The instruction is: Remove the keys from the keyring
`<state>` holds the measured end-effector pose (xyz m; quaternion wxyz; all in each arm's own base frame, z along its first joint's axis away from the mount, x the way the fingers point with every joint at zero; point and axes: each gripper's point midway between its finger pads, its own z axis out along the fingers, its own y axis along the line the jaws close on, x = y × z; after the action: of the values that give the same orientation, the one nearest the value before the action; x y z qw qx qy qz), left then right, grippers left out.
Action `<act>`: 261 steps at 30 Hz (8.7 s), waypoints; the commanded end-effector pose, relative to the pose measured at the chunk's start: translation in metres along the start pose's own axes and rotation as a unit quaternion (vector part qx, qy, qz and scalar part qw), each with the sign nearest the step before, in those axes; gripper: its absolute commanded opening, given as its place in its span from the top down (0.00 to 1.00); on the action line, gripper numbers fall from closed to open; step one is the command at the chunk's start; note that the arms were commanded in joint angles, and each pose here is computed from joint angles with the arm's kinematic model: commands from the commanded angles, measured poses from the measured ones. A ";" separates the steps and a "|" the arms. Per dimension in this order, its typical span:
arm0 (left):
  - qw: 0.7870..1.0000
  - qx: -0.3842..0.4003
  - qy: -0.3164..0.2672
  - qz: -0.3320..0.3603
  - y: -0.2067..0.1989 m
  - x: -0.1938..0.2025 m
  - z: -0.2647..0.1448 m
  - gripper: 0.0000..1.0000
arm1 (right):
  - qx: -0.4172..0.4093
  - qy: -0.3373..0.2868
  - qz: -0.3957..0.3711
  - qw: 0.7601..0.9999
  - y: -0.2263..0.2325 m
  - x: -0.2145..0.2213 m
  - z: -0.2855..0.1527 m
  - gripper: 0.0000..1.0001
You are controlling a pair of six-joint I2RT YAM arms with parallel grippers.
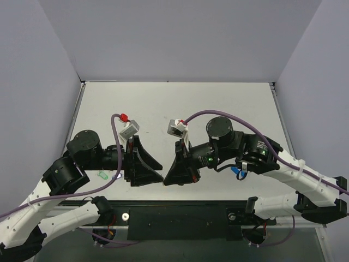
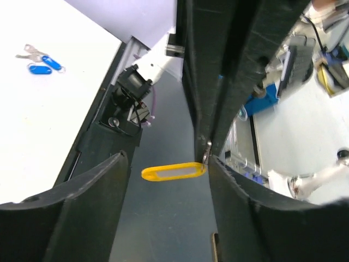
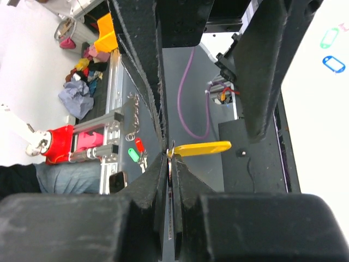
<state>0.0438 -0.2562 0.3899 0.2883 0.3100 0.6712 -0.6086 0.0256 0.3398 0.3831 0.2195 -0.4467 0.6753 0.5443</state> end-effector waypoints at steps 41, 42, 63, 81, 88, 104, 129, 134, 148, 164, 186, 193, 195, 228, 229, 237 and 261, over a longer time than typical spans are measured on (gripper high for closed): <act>0.946 0.065 -0.312 -0.063 -0.017 -0.081 -0.026 0.39 | 0.000 -0.335 0.034 0.942 0.001 -0.074 -0.038 1.00; 0.945 0.068 -0.313 -0.066 -0.016 -0.078 -0.027 0.39 | 0.003 -0.334 0.038 0.942 -0.003 -0.070 -0.036 1.00; 0.957 0.038 -0.279 -0.074 -0.013 -0.068 0.001 0.46 | 0.006 -0.328 0.027 0.944 0.003 -0.066 -0.046 1.00; 0.950 0.025 -0.306 -0.061 -0.017 -0.080 -0.011 0.54 | -0.011 -0.287 0.009 0.958 0.003 -0.051 -0.031 1.00; 0.952 0.019 -0.297 -0.067 -0.011 -0.073 -0.010 0.56 | -0.009 -0.293 0.002 0.956 0.006 -0.053 -0.037 1.00; 0.961 0.037 -0.264 -0.076 -0.011 -0.062 0.014 0.61 | 0.008 -0.302 -0.002 0.953 0.004 -0.051 -0.047 1.00; 0.958 0.050 -0.273 -0.071 -0.019 -0.063 0.006 0.64 | 0.011 -0.298 0.009 0.955 0.001 -0.048 -0.046 1.00; 0.959 0.058 -0.270 -0.069 -0.022 -0.061 0.008 0.64 | 0.019 -0.301 0.011 0.953 -0.002 -0.050 -0.046 1.00; 0.960 0.056 -0.265 -0.069 -0.020 -0.057 0.012 0.70 | 0.017 -0.305 0.012 0.952 -0.001 -0.052 -0.046 1.00; 0.960 0.065 -0.262 -0.069 -0.025 -0.056 0.013 0.96 | 0.010 -0.300 0.013 0.954 -0.001 -0.052 -0.040 1.00; 0.998 0.046 -0.025 0.029 -0.043 0.005 0.029 1.00 | -0.004 -0.157 0.013 0.988 0.008 -0.014 -0.019 1.00; 0.997 0.056 0.035 0.048 -0.048 0.018 0.029 1.00 | -0.006 -0.113 0.013 0.993 0.010 -0.006 -0.015 1.00; 0.996 0.059 0.051 0.050 -0.048 0.022 0.029 1.00 | -0.013 -0.103 0.010 0.995 0.013 -0.005 -0.014 1.00; 0.995 0.022 -0.095 0.028 -0.045 -0.027 0.021 1.00 | -0.005 -0.219 0.017 0.975 0.008 -0.034 -0.020 0.64; 0.994 0.018 -0.101 0.026 -0.043 -0.028 0.022 1.00 | -0.008 -0.226 0.016 0.974 0.010 -0.035 -0.023 0.64; 0.989 0.013 -0.147 0.017 -0.042 -0.041 0.014 1.00 | 0.016 -0.266 0.020 0.964 0.001 -0.036 -0.036 0.62; 0.989 0.008 -0.150 0.009 -0.040 -0.044 0.019 1.00 | 0.013 -0.285 0.018 0.958 0.002 -0.041 -0.041 1.00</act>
<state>0.0451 -0.2799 0.4313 0.3833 0.2246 0.6341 -0.6329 0.0492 0.3167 0.4130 0.3778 -0.2647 0.6225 0.6322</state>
